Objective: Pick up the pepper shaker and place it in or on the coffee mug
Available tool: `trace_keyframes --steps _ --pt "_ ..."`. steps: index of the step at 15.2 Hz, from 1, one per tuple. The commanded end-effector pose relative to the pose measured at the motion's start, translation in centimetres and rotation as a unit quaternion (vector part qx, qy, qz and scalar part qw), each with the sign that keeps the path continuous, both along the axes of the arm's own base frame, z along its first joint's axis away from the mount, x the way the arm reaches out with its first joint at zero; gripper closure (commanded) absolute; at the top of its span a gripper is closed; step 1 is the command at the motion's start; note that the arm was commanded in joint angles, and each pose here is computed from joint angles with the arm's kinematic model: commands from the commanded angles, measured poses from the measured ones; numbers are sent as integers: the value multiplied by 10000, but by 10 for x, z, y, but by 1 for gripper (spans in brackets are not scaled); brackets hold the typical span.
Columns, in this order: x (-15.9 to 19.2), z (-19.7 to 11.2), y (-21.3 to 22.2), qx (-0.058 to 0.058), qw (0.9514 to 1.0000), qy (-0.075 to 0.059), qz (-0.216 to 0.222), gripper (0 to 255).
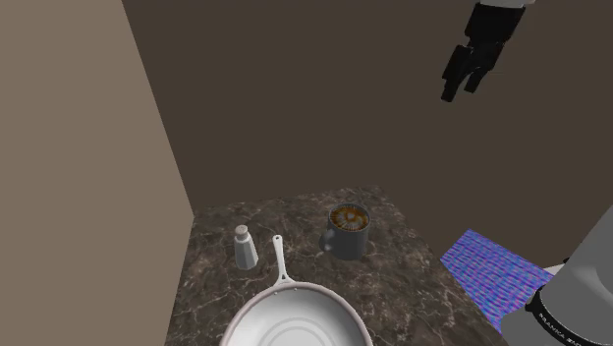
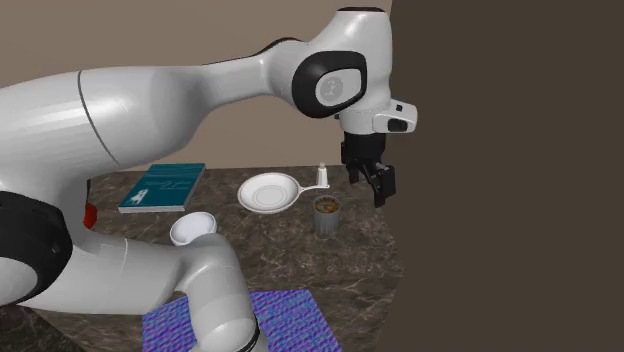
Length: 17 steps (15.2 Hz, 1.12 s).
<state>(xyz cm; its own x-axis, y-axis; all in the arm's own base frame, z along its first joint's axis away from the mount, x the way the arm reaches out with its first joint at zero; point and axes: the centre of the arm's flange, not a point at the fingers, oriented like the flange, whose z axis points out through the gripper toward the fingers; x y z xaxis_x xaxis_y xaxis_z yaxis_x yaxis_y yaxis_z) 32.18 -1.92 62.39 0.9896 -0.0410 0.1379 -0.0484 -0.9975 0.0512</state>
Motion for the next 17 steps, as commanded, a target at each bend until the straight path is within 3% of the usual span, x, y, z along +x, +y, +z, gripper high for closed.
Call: trace_keyframes --steps 1,17 --pt "0 0 0 0 10000 0 0 0" --pt "63 -94 170 247 9997 -28 39 0"
